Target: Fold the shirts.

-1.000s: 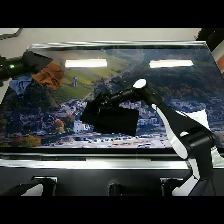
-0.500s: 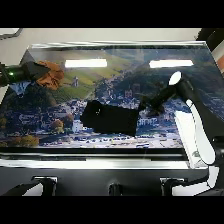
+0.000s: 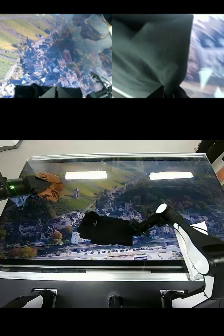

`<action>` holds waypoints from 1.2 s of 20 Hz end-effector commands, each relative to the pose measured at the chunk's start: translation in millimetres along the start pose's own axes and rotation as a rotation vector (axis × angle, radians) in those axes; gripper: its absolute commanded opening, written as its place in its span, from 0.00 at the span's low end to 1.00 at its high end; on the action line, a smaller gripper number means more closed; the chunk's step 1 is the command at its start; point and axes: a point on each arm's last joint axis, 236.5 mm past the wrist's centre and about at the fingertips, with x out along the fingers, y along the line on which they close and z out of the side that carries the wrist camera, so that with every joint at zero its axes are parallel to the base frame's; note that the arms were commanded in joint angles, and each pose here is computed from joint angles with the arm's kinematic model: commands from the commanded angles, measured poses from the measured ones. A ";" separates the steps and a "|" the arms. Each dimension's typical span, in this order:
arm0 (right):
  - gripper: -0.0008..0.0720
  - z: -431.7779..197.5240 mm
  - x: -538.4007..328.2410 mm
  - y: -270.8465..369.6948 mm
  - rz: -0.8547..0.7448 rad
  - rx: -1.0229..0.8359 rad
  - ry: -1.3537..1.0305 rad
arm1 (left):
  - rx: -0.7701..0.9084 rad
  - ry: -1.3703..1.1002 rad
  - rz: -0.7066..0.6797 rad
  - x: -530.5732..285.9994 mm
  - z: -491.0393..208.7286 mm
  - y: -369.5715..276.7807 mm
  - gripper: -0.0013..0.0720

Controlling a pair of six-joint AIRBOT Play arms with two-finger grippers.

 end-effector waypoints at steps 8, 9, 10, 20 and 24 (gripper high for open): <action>0.07 58.1 -307.3 -18.0 0.016 0.005 -0.602 | 0.011 0.004 -0.002 0.1 -1.0 -0.6 0.06; 0.07 46.9 -331.7 -35.2 -0.008 0.040 -0.629 | 0.011 0.004 -0.001 0.0 -1.0 -0.4 0.06; 0.07 36.6 -351.0 -51.6 -0.024 0.089 -0.657 | 0.011 0.004 -0.002 0.0 -1.1 -0.5 0.06; 0.07 -59.1 -417.2 -155.0 -0.067 0.479 -0.675 | 0.030 0.004 -0.002 0.0 -1.2 -0.8 0.06; 0.08 -53.5 -422.0 -137.0 -0.005 0.437 -0.705 | 0.030 0.005 -0.002 0.1 -1.2 -0.7 0.06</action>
